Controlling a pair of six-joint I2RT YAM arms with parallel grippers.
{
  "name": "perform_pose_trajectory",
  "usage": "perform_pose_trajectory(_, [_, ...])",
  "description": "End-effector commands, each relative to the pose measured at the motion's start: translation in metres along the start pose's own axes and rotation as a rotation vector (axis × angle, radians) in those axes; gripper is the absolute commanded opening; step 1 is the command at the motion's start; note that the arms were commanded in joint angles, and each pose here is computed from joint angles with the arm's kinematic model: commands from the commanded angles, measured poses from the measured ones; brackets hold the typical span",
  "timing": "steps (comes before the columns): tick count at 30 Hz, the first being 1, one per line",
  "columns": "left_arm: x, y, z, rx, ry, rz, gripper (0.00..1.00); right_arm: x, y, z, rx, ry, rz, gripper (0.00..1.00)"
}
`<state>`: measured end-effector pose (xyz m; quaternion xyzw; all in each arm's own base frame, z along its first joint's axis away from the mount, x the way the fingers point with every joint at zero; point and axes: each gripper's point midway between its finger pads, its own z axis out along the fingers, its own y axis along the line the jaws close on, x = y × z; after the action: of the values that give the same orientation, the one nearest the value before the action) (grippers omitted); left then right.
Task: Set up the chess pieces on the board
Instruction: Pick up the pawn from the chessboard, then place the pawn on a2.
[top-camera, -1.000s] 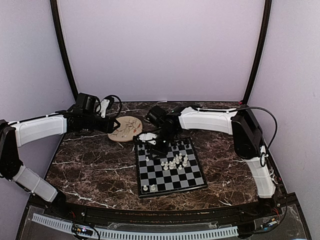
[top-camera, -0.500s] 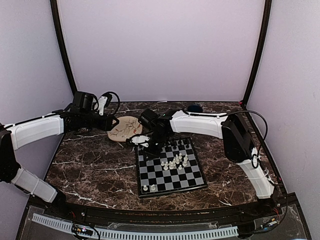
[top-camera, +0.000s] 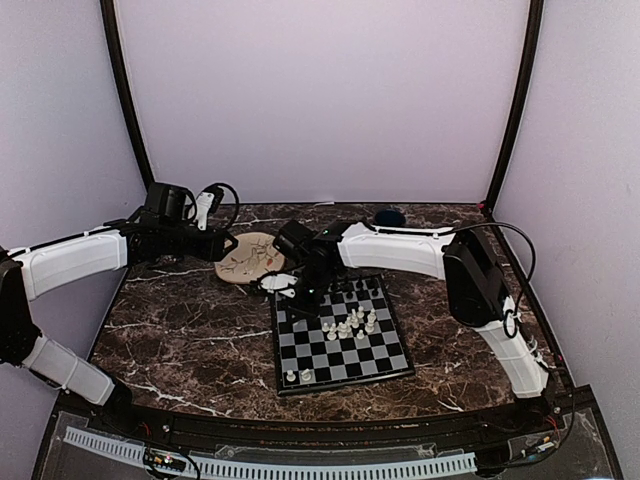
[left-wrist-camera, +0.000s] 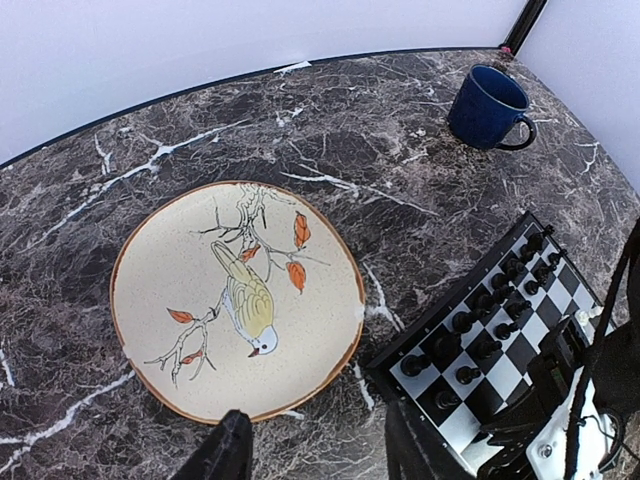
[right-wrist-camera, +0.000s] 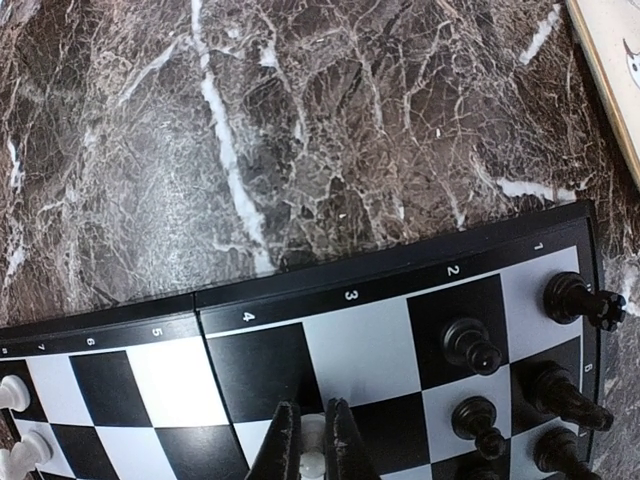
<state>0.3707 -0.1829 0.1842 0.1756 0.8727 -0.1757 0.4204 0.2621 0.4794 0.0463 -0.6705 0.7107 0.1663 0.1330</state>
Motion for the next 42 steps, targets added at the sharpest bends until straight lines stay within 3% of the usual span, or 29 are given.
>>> perform_pose_trajectory(1, [-0.014,0.002,-0.011,-0.008,-0.054,-0.003,0.48,-0.012,0.016,-0.022,-0.001,-0.031,-0.036,0.00])
perform_pose_trajectory(15, [-0.015,0.004,-0.013,-0.014,-0.061,-0.009,0.48,-0.011,0.118,-0.013,-0.146,0.007,-0.223,0.00])
perform_pose_trajectory(36, [-0.014,0.005,-0.011,-0.013,-0.058,-0.010,0.48,0.000,0.110,-0.004,-0.100,0.048,-0.241,0.00])
perform_pose_trajectory(42, [-0.014,0.005,-0.012,-0.014,-0.059,-0.010,0.48,0.000,0.108,-0.001,-0.091,0.051,-0.236,0.11])
